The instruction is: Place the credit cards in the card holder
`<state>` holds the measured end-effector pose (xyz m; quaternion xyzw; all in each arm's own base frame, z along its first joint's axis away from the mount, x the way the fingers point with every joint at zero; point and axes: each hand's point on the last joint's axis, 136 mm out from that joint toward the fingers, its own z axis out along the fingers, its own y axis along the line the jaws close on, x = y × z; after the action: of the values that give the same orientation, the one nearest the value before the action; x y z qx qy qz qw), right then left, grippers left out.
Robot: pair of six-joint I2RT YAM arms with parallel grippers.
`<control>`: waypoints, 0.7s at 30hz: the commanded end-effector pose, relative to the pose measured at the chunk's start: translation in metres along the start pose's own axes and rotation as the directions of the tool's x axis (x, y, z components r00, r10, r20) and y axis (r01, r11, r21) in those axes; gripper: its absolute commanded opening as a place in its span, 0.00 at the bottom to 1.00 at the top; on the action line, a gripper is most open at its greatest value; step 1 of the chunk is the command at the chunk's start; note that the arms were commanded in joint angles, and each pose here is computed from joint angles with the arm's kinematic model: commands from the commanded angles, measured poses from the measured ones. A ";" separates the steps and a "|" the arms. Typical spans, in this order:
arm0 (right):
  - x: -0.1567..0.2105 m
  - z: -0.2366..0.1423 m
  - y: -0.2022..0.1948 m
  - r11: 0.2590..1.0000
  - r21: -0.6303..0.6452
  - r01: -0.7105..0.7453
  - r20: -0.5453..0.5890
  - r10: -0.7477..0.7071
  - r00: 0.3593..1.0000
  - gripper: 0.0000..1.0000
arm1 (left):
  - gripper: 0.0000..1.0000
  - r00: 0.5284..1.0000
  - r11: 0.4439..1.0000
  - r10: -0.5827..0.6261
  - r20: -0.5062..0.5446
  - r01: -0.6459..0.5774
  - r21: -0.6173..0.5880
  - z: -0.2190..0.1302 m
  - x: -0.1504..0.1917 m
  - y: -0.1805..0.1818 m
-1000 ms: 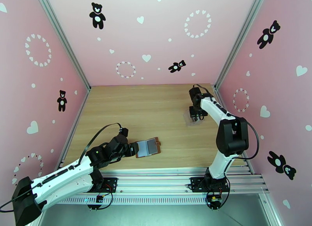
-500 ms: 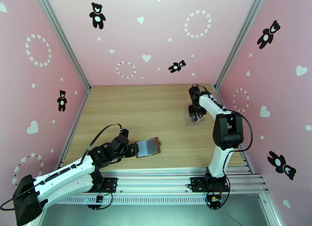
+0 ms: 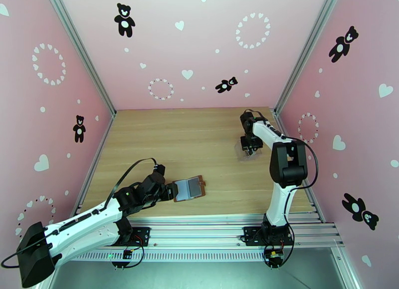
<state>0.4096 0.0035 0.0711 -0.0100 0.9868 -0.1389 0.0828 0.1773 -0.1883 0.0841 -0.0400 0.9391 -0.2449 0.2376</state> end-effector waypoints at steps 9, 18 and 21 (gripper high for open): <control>-0.006 0.004 -0.010 0.998 0.062 -0.005 -0.019 0.006 1.000 0.54 | 0.61 1.000 1.000 -0.019 -0.003 0.019 0.002 0.004 0.001 0.002; -0.009 -0.004 -0.018 0.995 0.097 -0.025 -0.002 0.025 1.000 0.50 | 0.61 1.000 1.000 -0.018 -0.008 0.018 -0.005 0.006 0.002 0.004; -0.011 -0.012 -0.023 0.993 0.109 -0.036 0.018 0.034 0.999 0.49 | 0.61 1.000 1.000 -0.020 -0.007 0.019 -0.007 0.005 0.002 0.004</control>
<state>0.4184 -0.0060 0.0777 0.0017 0.9816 -0.1689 0.0893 0.1784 -0.1897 0.0813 -0.0418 0.9393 -0.2449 0.2366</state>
